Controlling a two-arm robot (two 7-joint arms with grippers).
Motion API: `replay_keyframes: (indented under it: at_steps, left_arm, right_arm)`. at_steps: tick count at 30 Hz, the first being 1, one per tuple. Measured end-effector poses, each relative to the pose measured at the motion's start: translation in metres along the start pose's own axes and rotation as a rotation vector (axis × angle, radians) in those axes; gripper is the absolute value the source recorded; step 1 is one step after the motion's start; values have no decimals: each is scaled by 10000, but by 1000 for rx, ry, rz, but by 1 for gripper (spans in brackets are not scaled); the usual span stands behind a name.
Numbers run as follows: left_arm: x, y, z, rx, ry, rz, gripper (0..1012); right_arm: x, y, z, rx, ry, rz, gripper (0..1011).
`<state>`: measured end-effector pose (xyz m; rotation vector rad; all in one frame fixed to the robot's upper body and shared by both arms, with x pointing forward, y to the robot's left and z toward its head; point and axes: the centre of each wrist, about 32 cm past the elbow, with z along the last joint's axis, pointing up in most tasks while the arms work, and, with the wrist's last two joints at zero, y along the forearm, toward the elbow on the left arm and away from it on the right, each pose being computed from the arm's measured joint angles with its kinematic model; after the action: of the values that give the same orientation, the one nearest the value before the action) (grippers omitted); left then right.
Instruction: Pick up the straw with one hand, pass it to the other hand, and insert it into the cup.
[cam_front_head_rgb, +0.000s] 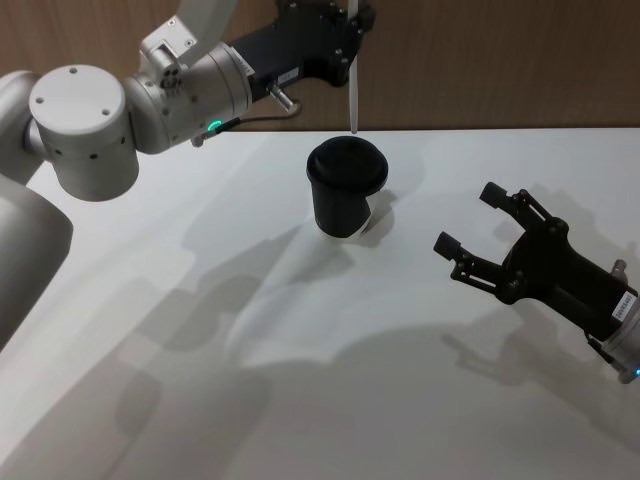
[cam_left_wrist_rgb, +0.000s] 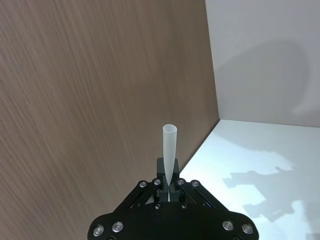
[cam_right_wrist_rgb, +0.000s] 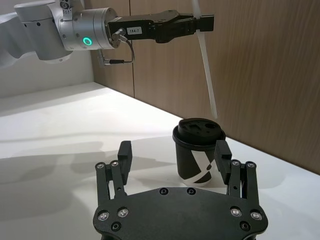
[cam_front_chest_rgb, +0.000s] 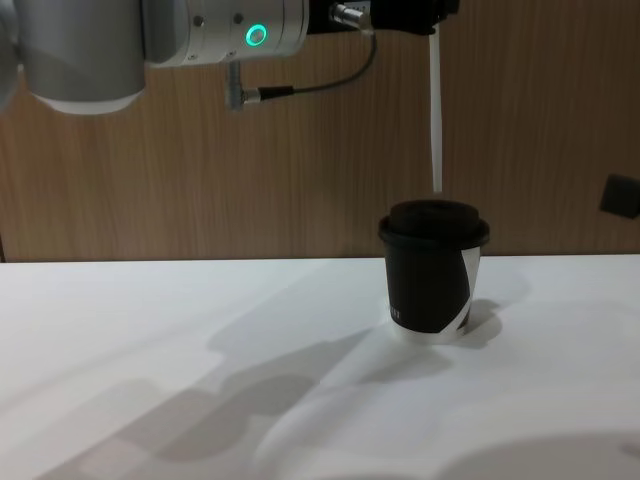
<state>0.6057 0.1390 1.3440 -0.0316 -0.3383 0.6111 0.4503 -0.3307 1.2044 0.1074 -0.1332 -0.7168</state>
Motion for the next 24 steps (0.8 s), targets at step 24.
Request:
replay_keyframes:
  at_steps: [24]
  left_arm:
    - [-16, 0, 58, 17, 31, 5, 15]
  right_arm:
    - [0, 0, 0, 0, 0, 0, 1001]
